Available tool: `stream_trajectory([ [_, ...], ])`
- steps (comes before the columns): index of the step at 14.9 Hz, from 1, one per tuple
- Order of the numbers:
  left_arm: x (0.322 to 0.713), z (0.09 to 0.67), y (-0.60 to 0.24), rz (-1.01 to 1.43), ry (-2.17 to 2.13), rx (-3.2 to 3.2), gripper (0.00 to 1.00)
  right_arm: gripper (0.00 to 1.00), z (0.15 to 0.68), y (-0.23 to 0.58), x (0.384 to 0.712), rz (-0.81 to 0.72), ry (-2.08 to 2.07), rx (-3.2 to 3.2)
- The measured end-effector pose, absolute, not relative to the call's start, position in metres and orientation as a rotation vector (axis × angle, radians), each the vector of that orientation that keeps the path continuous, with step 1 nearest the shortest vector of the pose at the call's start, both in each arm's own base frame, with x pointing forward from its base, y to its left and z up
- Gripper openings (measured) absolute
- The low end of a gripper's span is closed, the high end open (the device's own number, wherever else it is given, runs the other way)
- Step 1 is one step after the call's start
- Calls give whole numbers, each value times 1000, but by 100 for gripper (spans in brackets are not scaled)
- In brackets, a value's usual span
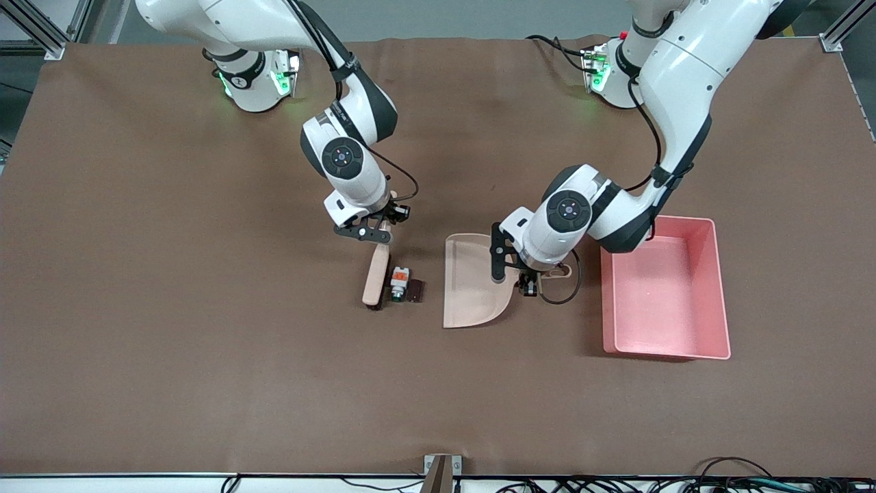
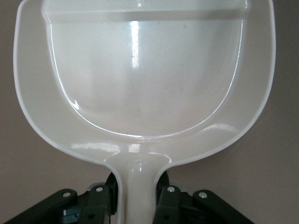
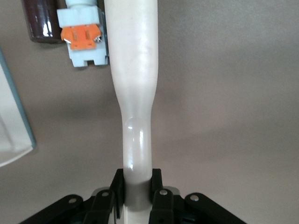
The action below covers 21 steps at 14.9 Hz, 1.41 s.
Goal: Clean e-waste and dump in bin
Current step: 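Sweep the capacitor and switch into the dustpan with the right gripper's brush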
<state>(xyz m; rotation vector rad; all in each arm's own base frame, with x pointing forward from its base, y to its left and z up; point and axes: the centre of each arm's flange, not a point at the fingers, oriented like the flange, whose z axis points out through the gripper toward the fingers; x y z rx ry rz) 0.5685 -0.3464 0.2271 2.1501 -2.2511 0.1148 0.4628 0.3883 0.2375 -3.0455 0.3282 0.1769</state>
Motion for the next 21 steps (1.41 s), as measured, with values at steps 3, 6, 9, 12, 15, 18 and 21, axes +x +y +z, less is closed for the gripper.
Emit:
stream_trajectory([
  [3, 569, 227, -357, 129, -2256, 2140, 33, 27, 238, 397, 463, 167, 319, -3040],
  [6, 568, 227, -366, 137, -2260, 2130, 33, 27, 237, 413, 460, 160, 294, -3038],
  [9, 564, 224, -374, 136, -2254, 2132, 33, 27, 234, 430, 460, 160, 288, -3024],
  [12, 563, 224, -377, 137, -2249, 2136, 33, 27, 233, 444, 463, 172, 308, -2995],
  [15, 564, 224, -378, 133, -2248, 2137, 33, 27, 235, 458, 463, 212, 368, -2937],
  [18, 565, 223, -378, 130, -2245, 2138, 33, 27, 237, 469, 460, 238, 393, -2901],
  [21, 565, 222, -378, 129, -2244, 2138, 33, 27, 241, 485, 449, 278, 414, -2855],
])
